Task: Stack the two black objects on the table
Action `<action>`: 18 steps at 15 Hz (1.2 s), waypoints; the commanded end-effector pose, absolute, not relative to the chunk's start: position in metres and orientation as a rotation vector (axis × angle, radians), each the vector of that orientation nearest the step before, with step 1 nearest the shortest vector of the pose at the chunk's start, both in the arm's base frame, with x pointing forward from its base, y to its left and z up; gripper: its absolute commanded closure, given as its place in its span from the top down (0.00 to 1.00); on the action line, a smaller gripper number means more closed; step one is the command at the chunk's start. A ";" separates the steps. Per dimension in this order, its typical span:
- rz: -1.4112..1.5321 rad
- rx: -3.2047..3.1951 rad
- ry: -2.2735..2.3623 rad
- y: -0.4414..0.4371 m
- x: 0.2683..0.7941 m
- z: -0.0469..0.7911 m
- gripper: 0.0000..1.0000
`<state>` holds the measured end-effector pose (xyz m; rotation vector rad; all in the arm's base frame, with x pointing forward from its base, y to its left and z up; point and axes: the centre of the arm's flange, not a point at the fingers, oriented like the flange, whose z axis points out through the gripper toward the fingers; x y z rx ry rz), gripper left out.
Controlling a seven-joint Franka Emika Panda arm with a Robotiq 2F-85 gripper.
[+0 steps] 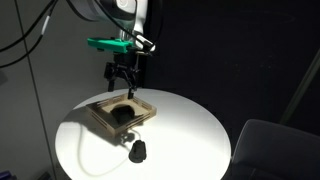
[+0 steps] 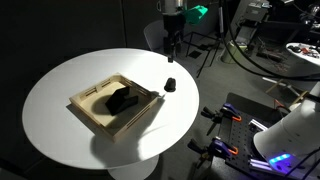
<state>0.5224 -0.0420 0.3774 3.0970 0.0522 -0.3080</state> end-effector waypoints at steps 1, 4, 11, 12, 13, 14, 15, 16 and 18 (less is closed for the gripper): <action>-0.303 3.106 0.104 -0.034 0.502 0.395 1.00; -0.297 3.098 0.089 -0.035 0.514 0.389 1.00; -0.216 3.145 -0.116 -0.042 0.531 0.387 1.00; -0.193 3.161 -0.169 -0.040 0.531 0.384 1.00; -0.177 3.173 -0.224 -0.037 0.532 0.382 1.00; -0.173 3.180 -0.257 -0.035 0.533 0.380 1.00; -0.165 3.179 -0.294 -0.032 0.532 0.379 1.00; -0.152 3.170 -0.316 -0.028 0.530 0.379 1.00; -0.132 3.148 -0.343 -0.022 0.526 0.381 1.00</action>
